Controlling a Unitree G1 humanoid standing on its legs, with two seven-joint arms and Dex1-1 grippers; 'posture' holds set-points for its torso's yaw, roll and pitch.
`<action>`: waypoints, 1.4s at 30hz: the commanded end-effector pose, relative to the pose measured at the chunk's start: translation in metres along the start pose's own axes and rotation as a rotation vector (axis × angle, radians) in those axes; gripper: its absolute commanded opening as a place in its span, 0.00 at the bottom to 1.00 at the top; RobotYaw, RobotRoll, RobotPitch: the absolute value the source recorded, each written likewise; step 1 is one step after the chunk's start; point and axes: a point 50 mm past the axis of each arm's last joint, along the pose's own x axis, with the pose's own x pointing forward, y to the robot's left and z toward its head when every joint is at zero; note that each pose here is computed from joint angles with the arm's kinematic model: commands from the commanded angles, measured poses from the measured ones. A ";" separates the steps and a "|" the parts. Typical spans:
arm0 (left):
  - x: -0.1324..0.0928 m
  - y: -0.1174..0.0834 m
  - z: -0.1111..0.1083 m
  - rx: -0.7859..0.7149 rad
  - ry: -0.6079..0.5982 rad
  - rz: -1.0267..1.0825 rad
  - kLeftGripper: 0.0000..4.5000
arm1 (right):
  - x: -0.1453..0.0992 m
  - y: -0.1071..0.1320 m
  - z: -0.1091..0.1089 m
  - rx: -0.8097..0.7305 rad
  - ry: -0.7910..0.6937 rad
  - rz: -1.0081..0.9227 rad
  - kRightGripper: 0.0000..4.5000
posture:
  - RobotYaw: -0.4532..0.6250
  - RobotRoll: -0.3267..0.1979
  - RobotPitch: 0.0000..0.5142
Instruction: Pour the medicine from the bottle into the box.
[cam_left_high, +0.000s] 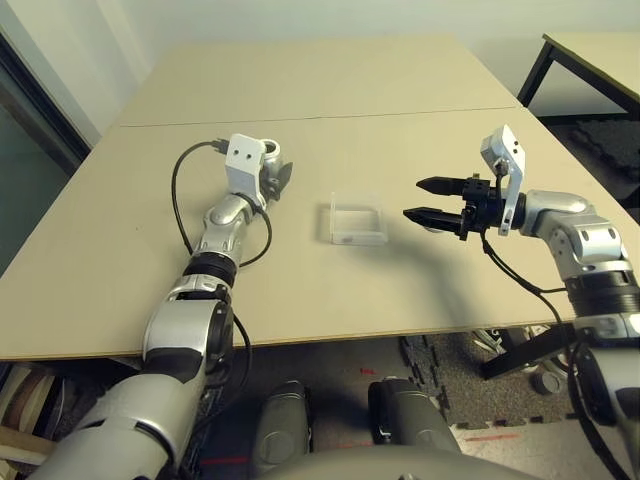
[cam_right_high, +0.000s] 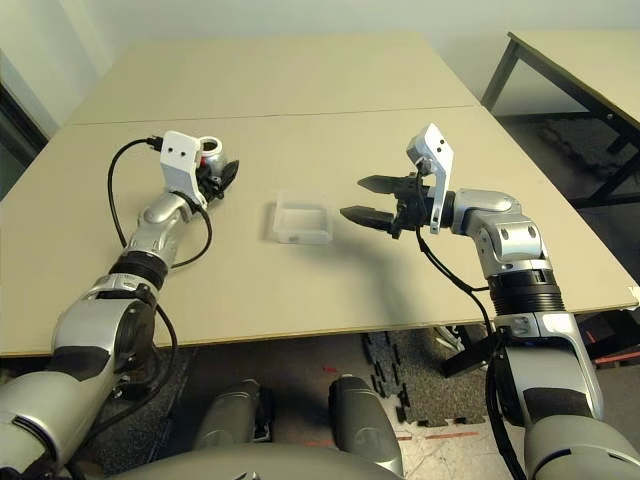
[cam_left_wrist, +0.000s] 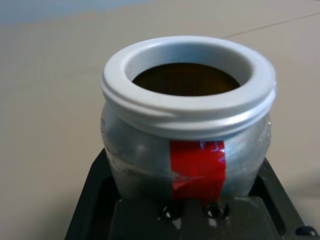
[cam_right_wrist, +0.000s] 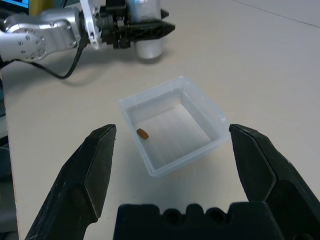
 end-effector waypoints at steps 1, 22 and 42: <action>-0.005 -0.003 -0.011 -0.042 0.004 -0.023 0.58 | -0.003 0.001 0.003 -0.008 -0.006 -0.007 1.00 | 0.34 0.62 0.07; -0.014 -0.006 -0.025 -0.025 0.027 -0.081 0.99 | -0.003 0.000 0.009 0.001 -0.014 0.001 1.00 | 0.34 0.62 0.08; -0.039 0.000 -0.022 -0.024 -0.037 -0.104 0.99 | 0.000 0.003 0.002 0.013 -0.007 0.018 1.00 | 0.36 0.62 0.11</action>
